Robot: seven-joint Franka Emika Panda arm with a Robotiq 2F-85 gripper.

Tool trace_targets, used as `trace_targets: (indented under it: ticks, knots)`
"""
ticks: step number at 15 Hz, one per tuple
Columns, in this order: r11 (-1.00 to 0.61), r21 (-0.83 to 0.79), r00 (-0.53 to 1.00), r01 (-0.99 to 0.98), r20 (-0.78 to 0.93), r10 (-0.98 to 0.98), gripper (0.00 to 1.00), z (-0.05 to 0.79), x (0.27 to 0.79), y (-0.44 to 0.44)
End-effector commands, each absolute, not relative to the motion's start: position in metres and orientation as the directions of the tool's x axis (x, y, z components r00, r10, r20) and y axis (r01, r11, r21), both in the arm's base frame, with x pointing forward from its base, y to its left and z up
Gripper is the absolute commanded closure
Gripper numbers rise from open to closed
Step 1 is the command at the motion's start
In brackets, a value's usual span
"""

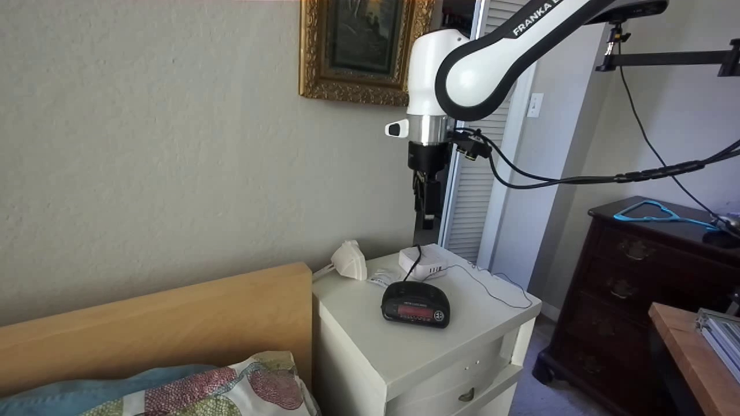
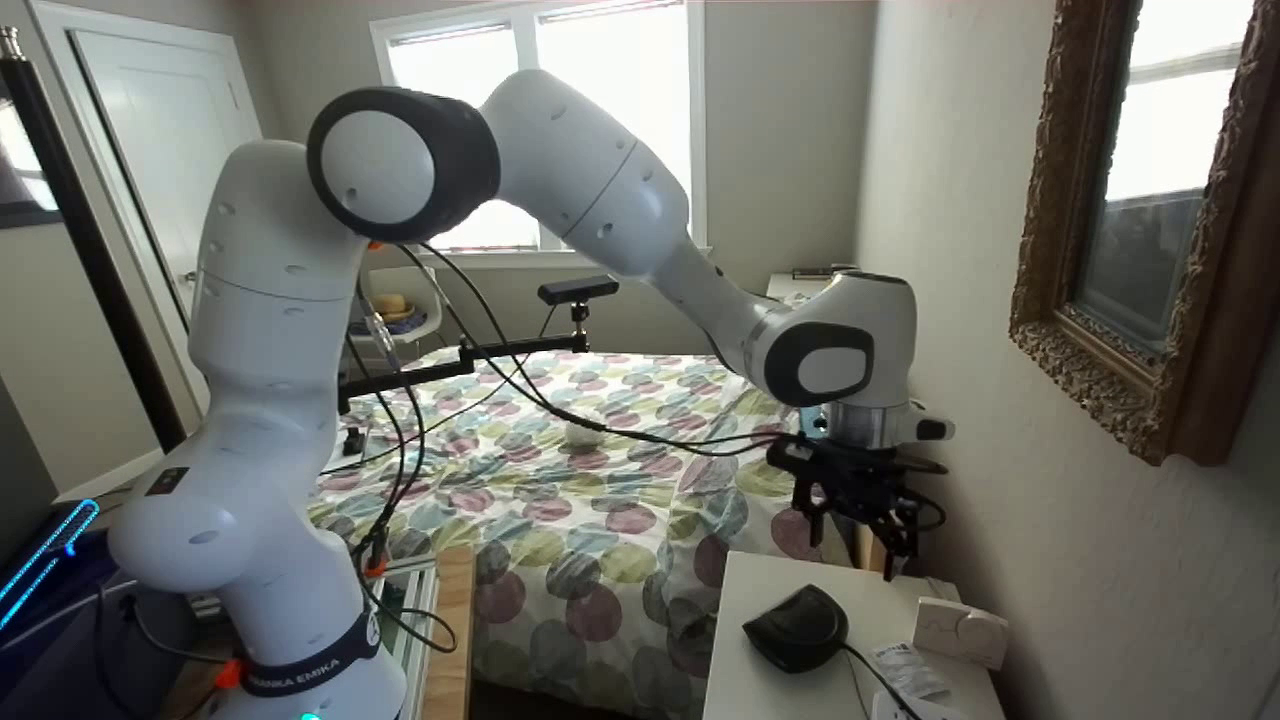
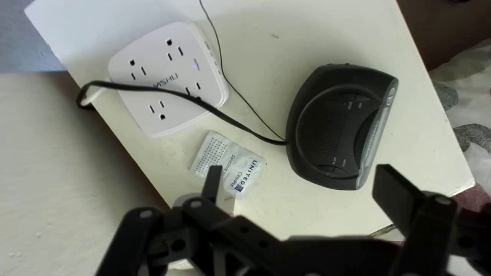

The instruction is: Move the paper to the left

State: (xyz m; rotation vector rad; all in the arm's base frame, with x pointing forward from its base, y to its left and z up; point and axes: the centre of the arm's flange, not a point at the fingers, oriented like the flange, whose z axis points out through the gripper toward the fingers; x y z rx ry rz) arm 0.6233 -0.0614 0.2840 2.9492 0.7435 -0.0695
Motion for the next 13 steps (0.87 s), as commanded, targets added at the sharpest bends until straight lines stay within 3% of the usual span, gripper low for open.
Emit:
trace_targets:
  ticks: [1, 6, 7, 13]
  knots:
    - [-0.954, 0.074, 0.956, 0.29, -0.071, 0.285, 0.0, 0.314, 0.587, -0.065]
    - [-0.998, 0.044, 0.998, 0.033, -0.063, 0.03, 0.0, 0.341, 0.554, -0.082]
    - [-0.989, 0.077, 0.99, 0.125, -0.07, 0.119, 0.0, 0.326, 0.581, -0.08]
    - [-0.996, 0.065, 0.996, 0.059, -0.065, 0.055, 0.0, 0.336, 0.566, -0.086]
